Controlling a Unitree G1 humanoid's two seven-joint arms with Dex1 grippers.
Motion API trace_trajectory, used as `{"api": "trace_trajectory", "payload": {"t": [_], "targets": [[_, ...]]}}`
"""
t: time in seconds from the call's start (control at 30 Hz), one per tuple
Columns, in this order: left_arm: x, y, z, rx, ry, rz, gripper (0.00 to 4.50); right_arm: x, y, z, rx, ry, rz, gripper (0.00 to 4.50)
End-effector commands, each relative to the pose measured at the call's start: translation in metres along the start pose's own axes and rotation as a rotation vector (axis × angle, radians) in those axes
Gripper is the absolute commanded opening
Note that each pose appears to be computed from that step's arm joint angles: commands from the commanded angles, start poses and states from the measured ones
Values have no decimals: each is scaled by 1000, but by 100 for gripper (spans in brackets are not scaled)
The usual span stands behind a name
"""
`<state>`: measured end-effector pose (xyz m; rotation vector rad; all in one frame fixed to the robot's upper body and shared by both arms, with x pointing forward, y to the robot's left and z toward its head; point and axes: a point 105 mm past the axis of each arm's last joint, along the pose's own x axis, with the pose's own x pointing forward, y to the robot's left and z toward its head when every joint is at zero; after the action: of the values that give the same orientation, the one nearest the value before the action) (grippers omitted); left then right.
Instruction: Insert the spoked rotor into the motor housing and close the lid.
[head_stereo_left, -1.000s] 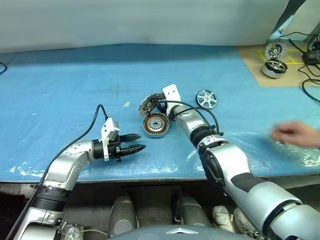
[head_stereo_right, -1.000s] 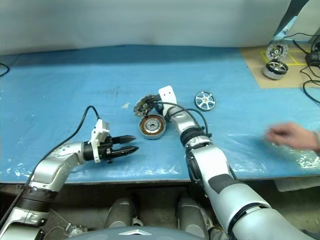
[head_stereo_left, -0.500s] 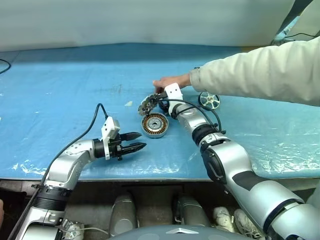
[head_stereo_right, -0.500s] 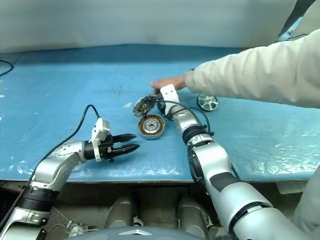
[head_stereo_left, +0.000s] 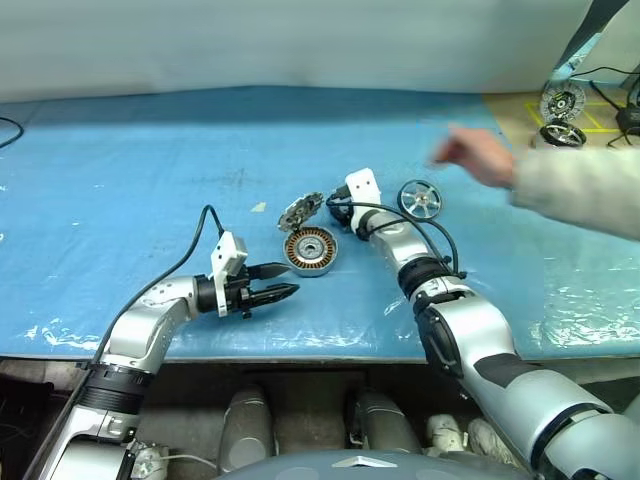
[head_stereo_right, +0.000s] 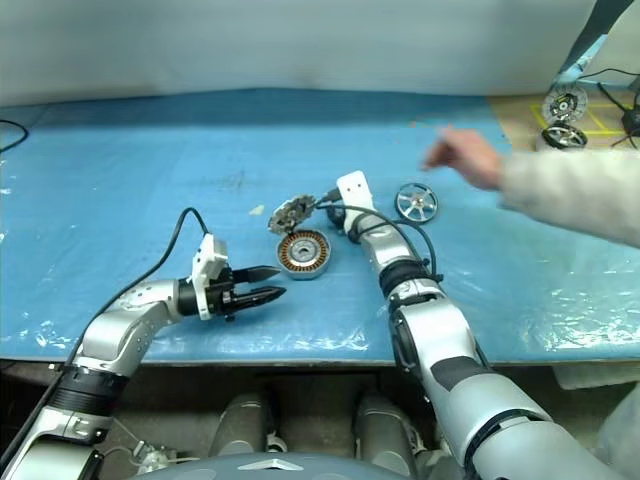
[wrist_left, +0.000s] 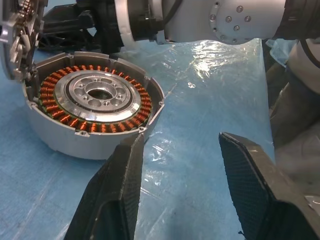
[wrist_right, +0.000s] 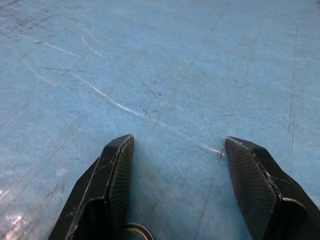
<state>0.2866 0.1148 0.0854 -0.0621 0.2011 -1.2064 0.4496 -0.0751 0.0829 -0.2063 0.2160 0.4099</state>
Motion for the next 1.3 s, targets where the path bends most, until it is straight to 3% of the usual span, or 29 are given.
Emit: {"api": "trace_trajectory", "payload": {"t": [0.03,0.33,0.5,0.63,0.77,1.0,1.3], "targets": [[-1,0,7,37,-17,-12,250,-5,8,-32,-8,94,30,304],[5,2,7,34,-18,-20,250,-6,35,-35,-32,76,127,304],[7,-1,6,31,-16,-19,250,-13,32,-8,4,-31,167,304],[7,-6,7,31,-18,-22,250,-22,29,-3,-27,-55,200,304],[1,-7,8,31,-16,-26,250,-37,26,-22,-116,-15,247,304],[-4,0,6,30,-9,-28,250,-46,20,-47,-105,49,194,304],[5,3,7,33,-10,-42,250,-48,3,-53,-74,77,143,304]]}}
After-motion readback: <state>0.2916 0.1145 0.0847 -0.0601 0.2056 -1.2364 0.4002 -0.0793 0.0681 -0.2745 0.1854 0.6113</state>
